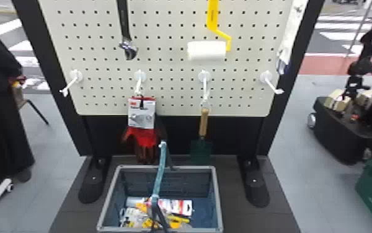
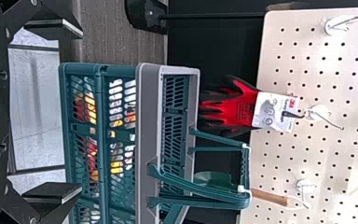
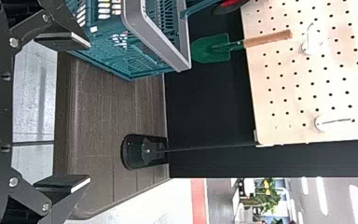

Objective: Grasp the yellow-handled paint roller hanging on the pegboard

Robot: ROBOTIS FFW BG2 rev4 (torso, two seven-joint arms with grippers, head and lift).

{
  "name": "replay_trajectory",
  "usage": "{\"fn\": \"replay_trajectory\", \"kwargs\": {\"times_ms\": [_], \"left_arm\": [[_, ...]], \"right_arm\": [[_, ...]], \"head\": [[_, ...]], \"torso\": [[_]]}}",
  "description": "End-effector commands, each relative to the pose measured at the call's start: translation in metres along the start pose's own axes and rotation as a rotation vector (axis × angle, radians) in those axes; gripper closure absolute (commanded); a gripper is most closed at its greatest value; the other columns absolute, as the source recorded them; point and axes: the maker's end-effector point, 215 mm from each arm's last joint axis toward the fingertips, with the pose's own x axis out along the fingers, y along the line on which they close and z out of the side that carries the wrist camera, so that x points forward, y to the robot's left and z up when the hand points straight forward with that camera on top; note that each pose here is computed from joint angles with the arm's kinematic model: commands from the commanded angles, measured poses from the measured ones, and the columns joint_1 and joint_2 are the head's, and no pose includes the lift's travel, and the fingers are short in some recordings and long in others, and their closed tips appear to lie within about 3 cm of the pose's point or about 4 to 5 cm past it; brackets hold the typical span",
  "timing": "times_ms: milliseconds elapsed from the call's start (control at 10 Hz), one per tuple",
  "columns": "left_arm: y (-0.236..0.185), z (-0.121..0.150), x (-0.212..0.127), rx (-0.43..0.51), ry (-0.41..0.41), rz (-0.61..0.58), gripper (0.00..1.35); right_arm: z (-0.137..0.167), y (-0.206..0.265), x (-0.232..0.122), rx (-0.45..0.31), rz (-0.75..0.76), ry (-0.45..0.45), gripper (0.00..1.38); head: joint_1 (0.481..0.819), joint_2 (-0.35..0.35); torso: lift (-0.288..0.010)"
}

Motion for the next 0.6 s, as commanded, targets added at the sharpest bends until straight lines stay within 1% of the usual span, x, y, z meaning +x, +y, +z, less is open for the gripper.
{"fn": "replay_trajectory", "kwargs": {"times_ms": [0,300,500], "left_arm": [[-0.002,0.000,0.003,0.002,0.004,-0.006,0.15],[-0.003,-0.006,-0.005,-0.008,0.016,-0.002,0.15],[-0.005,-0.009,-0.007,-0.015,0.024,-0.003,0.15]], "right_arm": [[-0.002,-0.002,-0.003,0.003,-0.005,0.004,0.28],[-0.007,0.000,-0.001,0.003,0.013,0.012,0.28],[-0.004,0.002,0.001,0.017,0.013,0.016,0.29]], "head": [[0.549,0.000],[0.549,0.000],[0.549,0.000]], "torso": [[-0.100],[-0.100],[-0.100]]}}
